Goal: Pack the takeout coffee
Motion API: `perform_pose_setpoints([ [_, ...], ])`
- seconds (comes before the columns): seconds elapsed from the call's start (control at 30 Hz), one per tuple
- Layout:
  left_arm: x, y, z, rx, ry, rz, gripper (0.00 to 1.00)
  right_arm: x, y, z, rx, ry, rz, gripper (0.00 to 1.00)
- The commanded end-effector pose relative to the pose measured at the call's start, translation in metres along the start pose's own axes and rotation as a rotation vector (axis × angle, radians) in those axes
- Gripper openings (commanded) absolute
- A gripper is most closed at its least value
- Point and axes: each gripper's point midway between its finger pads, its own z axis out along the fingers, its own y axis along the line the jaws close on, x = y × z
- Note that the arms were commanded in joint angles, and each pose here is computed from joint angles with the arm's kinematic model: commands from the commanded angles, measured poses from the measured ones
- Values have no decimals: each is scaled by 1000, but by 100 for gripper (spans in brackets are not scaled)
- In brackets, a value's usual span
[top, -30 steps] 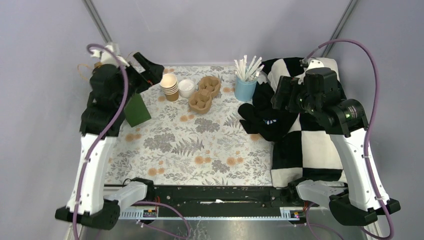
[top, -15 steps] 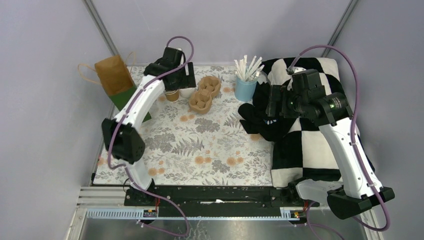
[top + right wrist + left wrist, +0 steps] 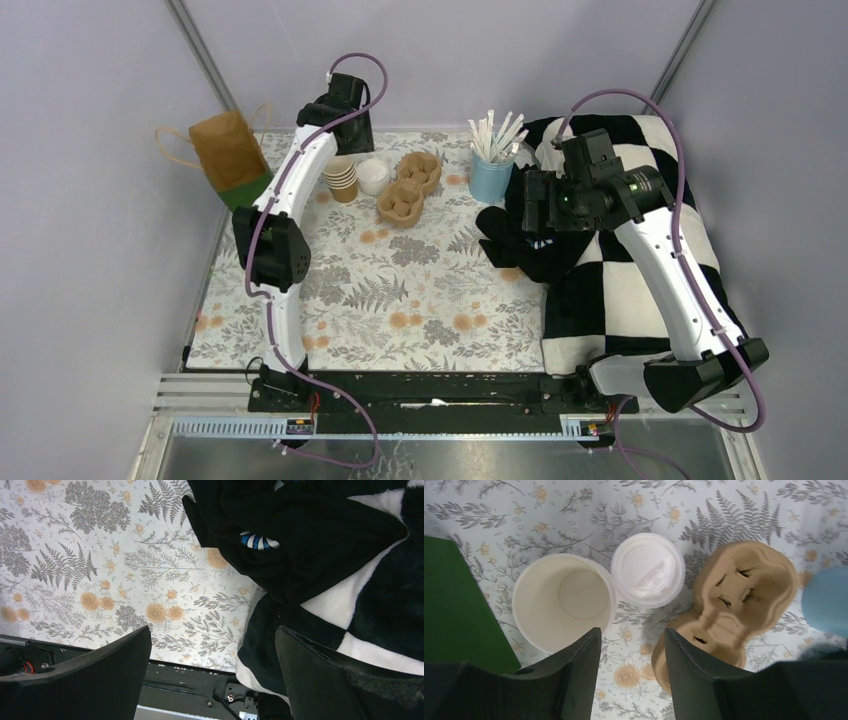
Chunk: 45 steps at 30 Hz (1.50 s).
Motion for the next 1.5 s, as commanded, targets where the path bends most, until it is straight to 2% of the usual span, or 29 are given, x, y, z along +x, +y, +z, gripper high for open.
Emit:
perform_pose_setpoints([
  [0.0,-13,19,8,-50,-15,-14,52,-15,3,-5,-15,-43,-21,100],
  [0.23,-6,30,25,-65,24,-13,45,-16,4,1,-17,-38,-17,100],
  [0.53,-5,31,36,-76,31,-1,25,-17,5,4,-19,-33,-13,100],
  [0.9,-4,35,38,-94,33,25,20,-16,8,5,-30,-29,-4,100],
  [1.0,-3,35,39,-98,34,30,12,-16,8,4,-30,-32,-4,100],
  [1.2,-12,34,29,-119,2,58,4,-17,8,3,-32,-38,-2,100],
  [1.47,-24,36,10,-189,-53,107,0,-19,8,2,-34,-52,-5,100],
])
